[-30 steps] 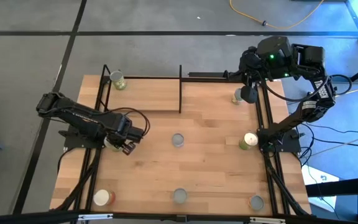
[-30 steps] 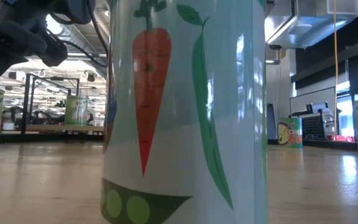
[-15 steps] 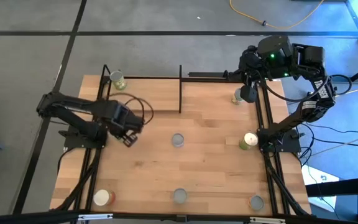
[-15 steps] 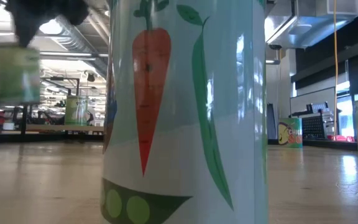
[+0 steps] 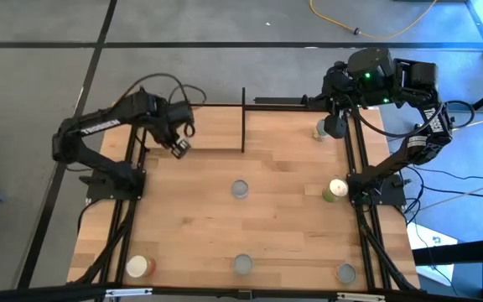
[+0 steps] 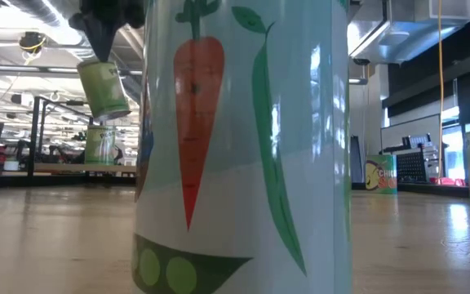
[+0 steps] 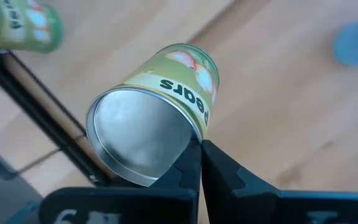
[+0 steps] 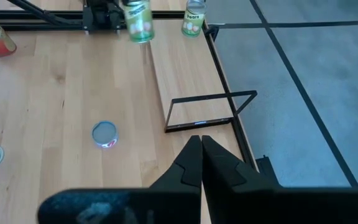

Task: Pick and place cans onto a shelf
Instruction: Put the canned pears on the shelf

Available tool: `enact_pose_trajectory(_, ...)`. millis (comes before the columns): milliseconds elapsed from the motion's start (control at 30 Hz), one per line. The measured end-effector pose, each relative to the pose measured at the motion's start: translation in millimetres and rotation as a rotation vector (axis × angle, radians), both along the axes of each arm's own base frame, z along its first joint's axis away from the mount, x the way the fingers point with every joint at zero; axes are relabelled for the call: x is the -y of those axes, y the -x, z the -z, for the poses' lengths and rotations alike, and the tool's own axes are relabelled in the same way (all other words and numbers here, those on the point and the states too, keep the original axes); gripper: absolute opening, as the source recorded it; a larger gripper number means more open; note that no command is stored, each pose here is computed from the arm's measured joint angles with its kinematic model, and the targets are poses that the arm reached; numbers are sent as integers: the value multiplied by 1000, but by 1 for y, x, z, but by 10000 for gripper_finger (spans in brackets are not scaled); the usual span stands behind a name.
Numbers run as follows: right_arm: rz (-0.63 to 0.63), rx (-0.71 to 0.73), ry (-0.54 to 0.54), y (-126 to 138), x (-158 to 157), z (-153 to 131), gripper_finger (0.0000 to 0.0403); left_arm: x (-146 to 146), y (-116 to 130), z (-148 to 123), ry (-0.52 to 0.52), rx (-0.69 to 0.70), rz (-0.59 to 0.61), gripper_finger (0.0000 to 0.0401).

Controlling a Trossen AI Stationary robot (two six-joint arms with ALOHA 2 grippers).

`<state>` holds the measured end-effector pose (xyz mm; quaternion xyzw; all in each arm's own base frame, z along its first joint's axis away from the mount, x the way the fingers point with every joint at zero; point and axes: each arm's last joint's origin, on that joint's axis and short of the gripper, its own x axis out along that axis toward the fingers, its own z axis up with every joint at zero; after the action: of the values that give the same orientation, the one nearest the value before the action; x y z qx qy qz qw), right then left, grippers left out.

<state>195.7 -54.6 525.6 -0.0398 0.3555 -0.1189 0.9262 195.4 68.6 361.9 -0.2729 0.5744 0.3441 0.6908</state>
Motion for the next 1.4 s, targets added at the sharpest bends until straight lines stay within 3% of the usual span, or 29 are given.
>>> enact_pose_trajectory(267,0,0,0,0,0,0,4,-44,15,4,-31,-60,-51,0)
enact_pose_trajectory(667,0,-1,0,0,0,0,4,-99,17,32,49,-194,-118,0)
enact_pose_trajectory(900,0,-1,-1,0,0,0,4,-111,13,44,101,-217,-168,0)
enact_pose_trajectory(1400,-3,-2,2,0,0,0,4,-118,19,45,102,-215,-258,0)
